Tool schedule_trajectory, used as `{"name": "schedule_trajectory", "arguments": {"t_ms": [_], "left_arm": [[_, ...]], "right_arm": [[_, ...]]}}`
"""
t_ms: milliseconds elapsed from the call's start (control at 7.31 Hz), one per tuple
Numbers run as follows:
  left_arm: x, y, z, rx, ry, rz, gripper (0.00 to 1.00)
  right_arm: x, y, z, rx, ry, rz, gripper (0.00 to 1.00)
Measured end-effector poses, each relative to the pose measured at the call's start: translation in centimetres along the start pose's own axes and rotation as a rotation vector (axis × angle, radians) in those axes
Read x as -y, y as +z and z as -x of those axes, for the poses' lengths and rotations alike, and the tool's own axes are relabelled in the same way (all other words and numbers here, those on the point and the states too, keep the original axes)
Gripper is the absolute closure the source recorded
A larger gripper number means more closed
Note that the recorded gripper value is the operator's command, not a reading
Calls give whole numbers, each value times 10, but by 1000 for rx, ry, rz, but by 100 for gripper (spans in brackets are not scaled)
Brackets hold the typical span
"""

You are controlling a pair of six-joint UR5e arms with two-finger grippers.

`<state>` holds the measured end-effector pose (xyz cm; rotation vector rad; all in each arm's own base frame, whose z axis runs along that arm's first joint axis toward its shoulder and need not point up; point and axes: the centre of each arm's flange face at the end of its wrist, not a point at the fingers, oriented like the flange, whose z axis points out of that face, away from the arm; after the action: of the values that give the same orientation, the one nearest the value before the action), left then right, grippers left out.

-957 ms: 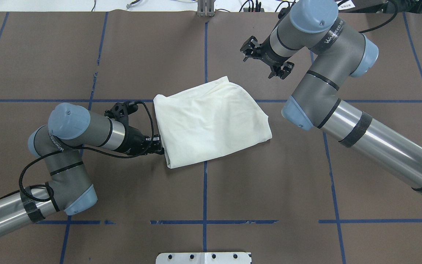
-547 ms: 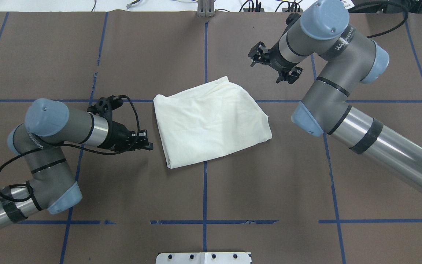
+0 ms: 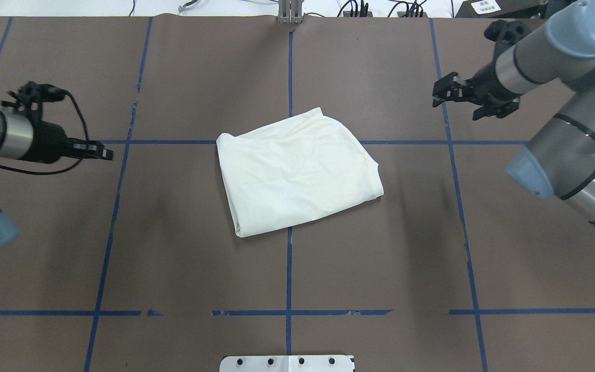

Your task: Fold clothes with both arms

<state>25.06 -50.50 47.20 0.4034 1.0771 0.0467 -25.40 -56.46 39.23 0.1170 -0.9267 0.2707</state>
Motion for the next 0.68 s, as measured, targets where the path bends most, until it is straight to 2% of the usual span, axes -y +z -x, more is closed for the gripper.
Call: {"name": "schedule_trajectory", "arguments": {"t_ms": [137,274,410,547,684], "left_arm": [[28,-49,62,111,110,-11,100],[53,-97,116,224,194,10,100],[70,-140,160,311,238,50,75],[82,-174,190,363,234,88,43],[85,-192,207,373,202,120,32]], "right_arm": [[13,-19,-63,-15,-86,15,0],[20,-37,-127,-29,-161,27,0],[22,-55,-181,-37,-208,33,0],[21,-69,-223,-47,-236,46,0],[23,-82,-253,-68,-247,70,0]]}}
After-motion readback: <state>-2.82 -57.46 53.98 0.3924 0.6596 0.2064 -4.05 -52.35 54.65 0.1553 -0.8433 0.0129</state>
